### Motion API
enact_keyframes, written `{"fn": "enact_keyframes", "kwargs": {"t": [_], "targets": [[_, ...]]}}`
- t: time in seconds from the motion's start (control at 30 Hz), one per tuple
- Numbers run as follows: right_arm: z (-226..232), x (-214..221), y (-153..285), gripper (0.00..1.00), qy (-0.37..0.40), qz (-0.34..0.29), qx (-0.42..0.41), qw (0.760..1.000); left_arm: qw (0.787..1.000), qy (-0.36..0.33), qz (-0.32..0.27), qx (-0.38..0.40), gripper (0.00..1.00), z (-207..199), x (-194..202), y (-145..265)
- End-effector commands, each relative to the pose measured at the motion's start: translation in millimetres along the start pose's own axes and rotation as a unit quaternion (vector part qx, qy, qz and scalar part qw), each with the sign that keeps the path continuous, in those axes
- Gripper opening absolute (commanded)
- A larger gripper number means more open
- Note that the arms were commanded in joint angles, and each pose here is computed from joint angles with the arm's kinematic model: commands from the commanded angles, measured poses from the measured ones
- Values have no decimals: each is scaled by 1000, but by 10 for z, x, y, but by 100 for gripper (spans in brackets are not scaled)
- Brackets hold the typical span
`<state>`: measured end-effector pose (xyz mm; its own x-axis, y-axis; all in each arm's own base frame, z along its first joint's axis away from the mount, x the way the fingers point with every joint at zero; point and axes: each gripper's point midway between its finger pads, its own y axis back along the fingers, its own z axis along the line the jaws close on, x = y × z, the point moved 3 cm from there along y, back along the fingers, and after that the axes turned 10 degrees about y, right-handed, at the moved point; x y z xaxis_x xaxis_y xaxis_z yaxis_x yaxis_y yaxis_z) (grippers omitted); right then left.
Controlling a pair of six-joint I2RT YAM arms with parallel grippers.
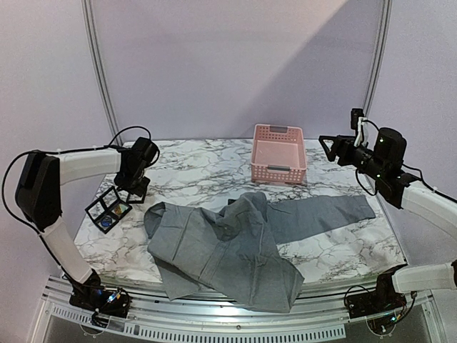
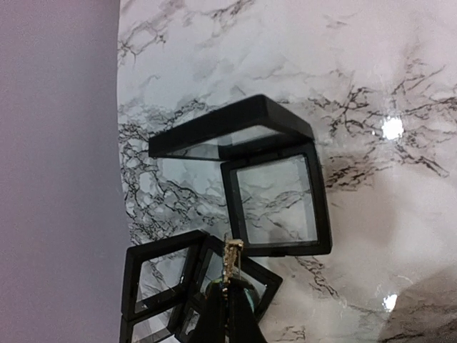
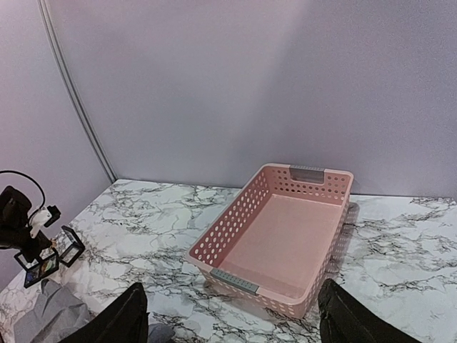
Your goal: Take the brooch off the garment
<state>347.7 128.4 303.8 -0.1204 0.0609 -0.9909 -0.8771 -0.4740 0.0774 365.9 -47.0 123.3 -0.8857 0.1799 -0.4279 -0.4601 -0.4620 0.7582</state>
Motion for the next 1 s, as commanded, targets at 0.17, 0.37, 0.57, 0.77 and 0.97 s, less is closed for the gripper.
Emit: {"fn": "enact_keyframes", "kwargs": {"t": [0.17,0.37,0.57,0.77,0.97], "targets": [[2,10,38,81,0,2,-2,1000,999,-28,22,-31,0,-35,-70,-225],[3,14,58,81,0,4,0,1000,997,-38,24,-63,0,4,-119,-288],[10,23,85,81,-4,4,-1,1000,997,-33,29,-61,0,11,-137,-349],[0,24,110,81,-7,4,5,1000,997,-37,42,-55,0,-31,-118,-442],[13,24,140,81,-13,2,2,1000,997,-39,48,-55,0,-59,-123,-497]]}}
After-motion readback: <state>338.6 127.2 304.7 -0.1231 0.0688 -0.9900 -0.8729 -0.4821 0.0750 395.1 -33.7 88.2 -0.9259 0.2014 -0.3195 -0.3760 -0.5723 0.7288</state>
